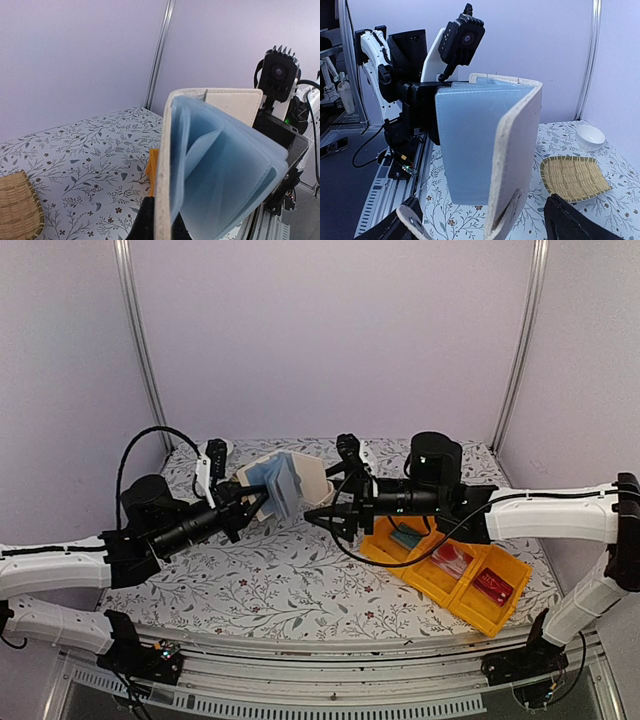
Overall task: Take the credit cards out of the card holder
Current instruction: Pass from the left arm to the right
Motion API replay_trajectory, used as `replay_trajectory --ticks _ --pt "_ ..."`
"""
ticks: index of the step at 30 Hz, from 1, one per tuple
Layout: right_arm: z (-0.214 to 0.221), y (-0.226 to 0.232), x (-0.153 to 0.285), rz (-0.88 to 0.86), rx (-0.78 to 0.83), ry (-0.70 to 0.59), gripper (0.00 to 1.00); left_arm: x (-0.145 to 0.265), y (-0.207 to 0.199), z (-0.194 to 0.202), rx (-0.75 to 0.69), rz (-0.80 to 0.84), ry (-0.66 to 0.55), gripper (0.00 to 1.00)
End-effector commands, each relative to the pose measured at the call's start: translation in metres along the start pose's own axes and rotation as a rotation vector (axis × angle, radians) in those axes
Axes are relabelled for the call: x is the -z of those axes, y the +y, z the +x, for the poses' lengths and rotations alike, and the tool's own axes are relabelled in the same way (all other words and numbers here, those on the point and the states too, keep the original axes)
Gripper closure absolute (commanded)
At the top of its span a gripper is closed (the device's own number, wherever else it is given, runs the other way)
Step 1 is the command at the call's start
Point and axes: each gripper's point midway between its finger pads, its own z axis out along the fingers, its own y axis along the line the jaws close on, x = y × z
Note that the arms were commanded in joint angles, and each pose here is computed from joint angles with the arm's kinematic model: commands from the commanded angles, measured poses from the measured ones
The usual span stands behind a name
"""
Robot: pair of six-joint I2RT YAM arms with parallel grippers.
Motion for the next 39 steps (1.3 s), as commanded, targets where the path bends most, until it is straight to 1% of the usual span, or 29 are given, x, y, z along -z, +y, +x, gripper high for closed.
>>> replay_trajectory --ticks 1,7,10,16,21,23,26,30,33,39 --pt "-0.013 0.004 -0.011 0.032 0.029 -0.036 0.13 -0.001 -0.002 -0.015 0.008 0.0 -0.046 1.0" --pt "-0.016 -0.009 -0.023 0.15 0.022 -0.056 0.13 -0.001 -0.003 -0.014 0.005 0.002 -0.042 1.0" --pt "-0.014 -0.018 -0.031 0.182 0.006 -0.043 0.13 -0.001 -0.001 -0.013 0.005 -0.004 -0.042 1.0" --pt "-0.013 -0.019 -0.041 0.177 0.002 -0.037 0.1 -0.001 -0.001 -0.011 -0.001 -0.007 -0.038 1.0" --pt "-0.008 -0.019 -0.047 0.193 0.009 -0.012 0.11 -0.001 0.0 -0.011 -0.006 -0.011 -0.038 1.0" --pt "-0.007 -0.02 -0.046 0.203 0.002 -0.007 0.15 0.0 0.0 -0.009 -0.006 -0.011 -0.035 1.0" --pt "-0.008 -0.025 -0.043 0.236 0.001 0.001 0.25 0.001 0.001 -0.008 -0.006 -0.014 -0.033 1.0" --pt "-0.009 -0.026 -0.037 0.254 0.023 0.012 0.31 0.002 0.002 -0.006 -0.007 -0.014 -0.032 1.0" --pt "-0.008 -0.024 -0.035 0.25 0.035 0.022 0.41 0.002 0.001 -0.007 -0.008 -0.012 -0.033 1.0" --pt "-0.008 -0.019 -0.034 0.219 0.06 0.04 0.44 0.004 0.0 -0.007 -0.015 -0.006 -0.037 1.0"
